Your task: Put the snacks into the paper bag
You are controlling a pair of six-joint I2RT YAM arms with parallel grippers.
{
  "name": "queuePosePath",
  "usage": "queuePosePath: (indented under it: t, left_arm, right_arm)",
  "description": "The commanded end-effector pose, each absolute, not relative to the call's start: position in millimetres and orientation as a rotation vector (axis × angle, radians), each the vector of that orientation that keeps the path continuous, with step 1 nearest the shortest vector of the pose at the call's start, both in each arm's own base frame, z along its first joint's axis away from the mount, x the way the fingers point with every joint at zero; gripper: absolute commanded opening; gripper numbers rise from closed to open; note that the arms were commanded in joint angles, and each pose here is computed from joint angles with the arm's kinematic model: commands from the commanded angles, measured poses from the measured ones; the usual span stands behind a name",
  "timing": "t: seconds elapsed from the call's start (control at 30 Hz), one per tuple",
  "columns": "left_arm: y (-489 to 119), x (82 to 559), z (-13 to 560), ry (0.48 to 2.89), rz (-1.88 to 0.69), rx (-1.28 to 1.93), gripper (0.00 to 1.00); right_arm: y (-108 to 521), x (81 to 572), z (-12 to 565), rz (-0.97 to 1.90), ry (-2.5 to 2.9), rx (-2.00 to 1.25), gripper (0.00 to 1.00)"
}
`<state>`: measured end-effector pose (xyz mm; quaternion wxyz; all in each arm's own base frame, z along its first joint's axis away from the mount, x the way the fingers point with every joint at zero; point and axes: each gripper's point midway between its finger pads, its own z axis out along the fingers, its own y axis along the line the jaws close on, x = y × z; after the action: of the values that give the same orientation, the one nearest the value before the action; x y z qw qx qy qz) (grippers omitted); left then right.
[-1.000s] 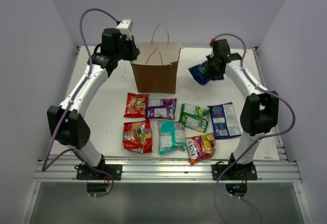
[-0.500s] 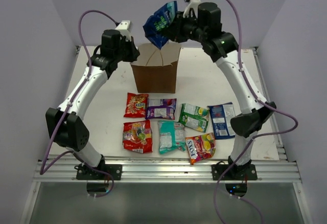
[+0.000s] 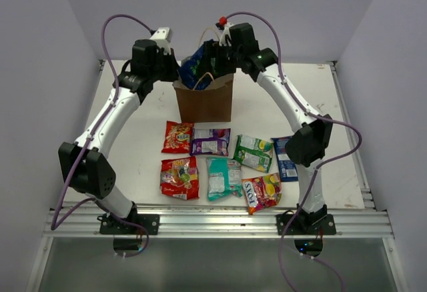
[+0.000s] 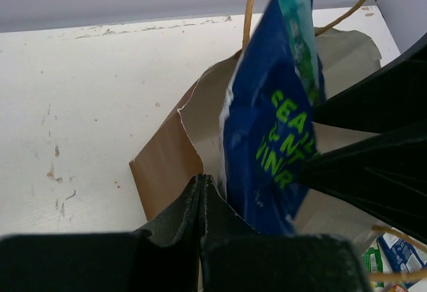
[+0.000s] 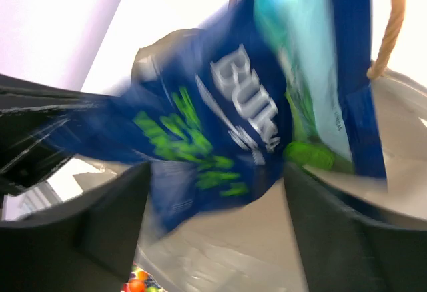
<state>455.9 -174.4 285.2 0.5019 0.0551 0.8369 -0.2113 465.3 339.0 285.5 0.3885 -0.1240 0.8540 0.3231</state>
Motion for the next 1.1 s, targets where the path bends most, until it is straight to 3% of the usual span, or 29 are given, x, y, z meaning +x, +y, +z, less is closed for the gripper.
queuePosePath:
  t: [0.0, 0.13, 0.23, 0.27, 0.33, 0.47, 0.57, 1.07]
  left_arm:
    - [-180.9, 450.3, 301.5, 1.982, -0.546, 0.132, 0.00]
    - [-179.9, 452.0, 296.1, 1.992, -0.542, 0.124, 0.00]
    - [-178.0, 452.1, 295.9, 1.981, -0.529, 0.116, 0.00]
    - [-177.8, 452.7, 295.5, 1.980, -0.527, 0.116, 0.00]
    - [-178.1, 452.9, 294.1, 1.985, -0.527, 0.119, 0.00]
    - [-177.9, 452.2, 293.8, 1.987, -0.530, 0.120, 0.00]
    - [-178.7, 451.8, 294.3, 1.988, -0.533, 0.129, 0.00]
    - [-178.2, 445.1, 292.4, 2.006, -0.521, 0.181, 0.00]
  right_arm:
    - [323.5, 445.3, 358.1, 0.820, 2.027, -0.326, 0.88]
    - [280.9, 411.7, 429.3, 0.715, 1.885, -0.287, 0.97]
    - [235.5, 398.4, 398.9, 0.524, 1.949, -0.217, 0.99]
    - [216.6, 399.4, 345.9, 0.445, 2.073, -0.177, 0.99]
    - [186.9, 389.6, 301.1, 0.358, 2.192, -0.059, 0.99]
    - [135.9, 334.7, 165.5, 0.168, 2.493, 0.084, 0.99]
    - [115.6, 314.6, 115.0, 0.067, 2.602, 0.171, 0.99]
    - [57.1, 310.1, 19.2, -0.223, 2.717, 0.383, 0.99]
